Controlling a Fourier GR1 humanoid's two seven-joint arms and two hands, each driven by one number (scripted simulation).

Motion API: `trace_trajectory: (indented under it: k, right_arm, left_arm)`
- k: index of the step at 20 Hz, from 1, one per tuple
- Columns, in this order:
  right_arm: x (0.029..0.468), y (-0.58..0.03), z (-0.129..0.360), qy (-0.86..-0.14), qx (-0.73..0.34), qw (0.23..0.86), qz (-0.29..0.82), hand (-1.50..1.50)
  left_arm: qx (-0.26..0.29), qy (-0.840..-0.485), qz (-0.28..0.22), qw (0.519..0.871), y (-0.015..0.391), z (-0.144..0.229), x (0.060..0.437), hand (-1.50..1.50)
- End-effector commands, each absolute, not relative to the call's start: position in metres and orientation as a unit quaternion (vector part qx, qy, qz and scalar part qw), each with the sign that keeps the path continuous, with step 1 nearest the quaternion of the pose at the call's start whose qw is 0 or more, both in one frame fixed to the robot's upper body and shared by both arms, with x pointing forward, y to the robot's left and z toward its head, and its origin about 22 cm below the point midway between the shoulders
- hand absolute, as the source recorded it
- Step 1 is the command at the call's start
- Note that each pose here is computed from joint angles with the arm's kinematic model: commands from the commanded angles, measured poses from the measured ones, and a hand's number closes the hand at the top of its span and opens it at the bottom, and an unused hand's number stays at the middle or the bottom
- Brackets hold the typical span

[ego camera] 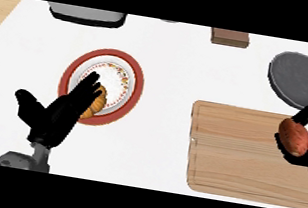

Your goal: Pick the sweet potato from the cutting board and place it in the pan

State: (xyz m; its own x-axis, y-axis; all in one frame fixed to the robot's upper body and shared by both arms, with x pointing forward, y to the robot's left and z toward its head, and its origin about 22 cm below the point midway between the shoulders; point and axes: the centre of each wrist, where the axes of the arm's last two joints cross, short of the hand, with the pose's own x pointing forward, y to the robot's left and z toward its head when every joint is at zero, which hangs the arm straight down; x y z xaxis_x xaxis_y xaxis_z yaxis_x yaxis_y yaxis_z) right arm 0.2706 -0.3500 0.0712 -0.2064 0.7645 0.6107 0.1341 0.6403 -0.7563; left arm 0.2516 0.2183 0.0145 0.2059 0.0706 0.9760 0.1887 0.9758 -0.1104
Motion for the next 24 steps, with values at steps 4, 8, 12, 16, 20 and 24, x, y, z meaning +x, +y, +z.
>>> trace_trajectory:
  k: [4,8,12,16,20,24]
  right_arm:
    - [0.318,-0.380,0.041,-0.716,-0.376,0.512,0.292,1.50]
    - [0.350,-0.369,0.036,-0.719,-0.412,0.503,0.246,1.50]
    - [0.362,-0.390,0.030,-0.711,-0.461,0.495,0.193,1.50]
    - [0.374,-0.409,0.045,-0.715,-0.467,0.499,0.146,1.50]
    - [0.379,-0.426,0.063,-0.713,-0.470,0.501,0.141,1.50]
    - [0.371,-0.431,0.046,-0.712,-0.482,0.491,0.140,1.50]
  left_arm:
    - [-0.110,-0.624,-0.046,0.772,0.213,0.012,0.253,0.00]
    - [-0.117,-0.626,-0.051,0.769,0.211,0.016,0.243,0.00]
    - [-0.116,-0.626,-0.063,0.768,0.209,0.021,0.245,0.00]
    - [-0.121,-0.634,-0.057,0.762,0.209,0.022,0.259,0.00]
    - [-0.128,-0.631,-0.074,0.761,0.206,0.020,0.258,0.00]
    - [-0.133,-0.640,-0.078,0.753,0.200,0.019,0.263,0.00]
